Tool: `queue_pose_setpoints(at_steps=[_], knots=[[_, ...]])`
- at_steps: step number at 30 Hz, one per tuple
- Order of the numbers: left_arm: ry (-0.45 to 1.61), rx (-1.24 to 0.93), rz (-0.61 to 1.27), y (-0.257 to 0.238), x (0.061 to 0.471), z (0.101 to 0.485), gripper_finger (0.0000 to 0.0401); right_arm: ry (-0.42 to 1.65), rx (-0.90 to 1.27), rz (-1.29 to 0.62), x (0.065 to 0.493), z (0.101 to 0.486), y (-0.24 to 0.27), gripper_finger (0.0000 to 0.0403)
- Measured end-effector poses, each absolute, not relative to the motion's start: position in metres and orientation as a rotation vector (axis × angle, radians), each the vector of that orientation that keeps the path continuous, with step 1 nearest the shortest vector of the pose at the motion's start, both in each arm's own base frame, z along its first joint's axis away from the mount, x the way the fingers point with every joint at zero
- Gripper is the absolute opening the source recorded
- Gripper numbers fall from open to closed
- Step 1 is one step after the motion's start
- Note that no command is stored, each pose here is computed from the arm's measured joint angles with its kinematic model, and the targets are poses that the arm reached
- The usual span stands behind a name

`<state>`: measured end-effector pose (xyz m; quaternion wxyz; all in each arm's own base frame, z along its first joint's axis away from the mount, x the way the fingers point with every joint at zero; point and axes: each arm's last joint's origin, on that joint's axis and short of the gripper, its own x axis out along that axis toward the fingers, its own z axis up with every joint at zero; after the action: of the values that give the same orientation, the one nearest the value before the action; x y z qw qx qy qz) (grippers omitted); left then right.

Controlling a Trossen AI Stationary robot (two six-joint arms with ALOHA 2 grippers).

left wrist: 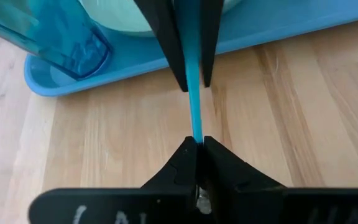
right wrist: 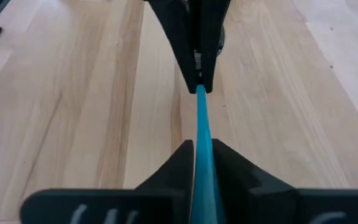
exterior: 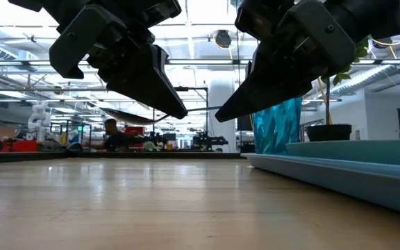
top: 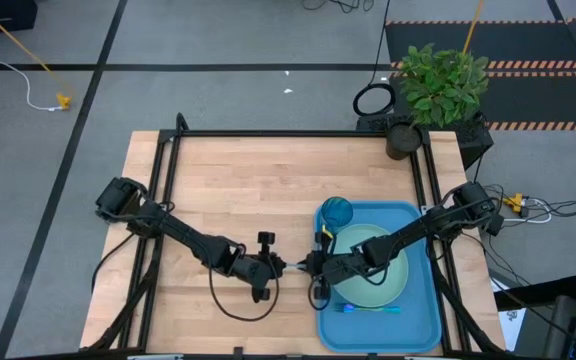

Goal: Pick and place plate/cup/fork/spoon on tray
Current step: Put the blue spoon on the blue serving tray to the left of the blue fork

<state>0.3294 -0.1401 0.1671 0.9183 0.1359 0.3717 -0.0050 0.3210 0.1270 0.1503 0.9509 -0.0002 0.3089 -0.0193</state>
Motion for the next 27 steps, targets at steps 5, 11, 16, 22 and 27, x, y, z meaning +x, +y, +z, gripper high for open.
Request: queue_pose_setpoints(at_steps=[5, 11, 16, 22, 27], knots=[[0.749, 0.261, -0.027, -0.141, 0.331, 0.169, 0.0010, 0.624, -0.009, -0.036, 0.321, 0.151, 0.127, 0.0021], [0.736, 0.211, -0.033, -0.143, 0.331, 0.170, 0.0057, 0.630, -0.011, -0.028, 0.321, 0.150, 0.127, 0.0031], [0.735, 0.206, -0.033, -0.143, 0.331, 0.170, 0.0095, 0.638, -0.008, -0.012, 0.321, 0.150, 0.128, 0.0003], [0.720, 0.200, -0.033, -0.142, 0.329, 0.177, 0.0116, 0.658, 0.021, 0.003, 0.320, 0.149, 0.129, 0.0000], [0.714, 0.200, -0.028, -0.141, 0.328, 0.183, 0.0119, 0.679, 0.039, -0.001, 0.317, 0.147, 0.131, 0.0000]])
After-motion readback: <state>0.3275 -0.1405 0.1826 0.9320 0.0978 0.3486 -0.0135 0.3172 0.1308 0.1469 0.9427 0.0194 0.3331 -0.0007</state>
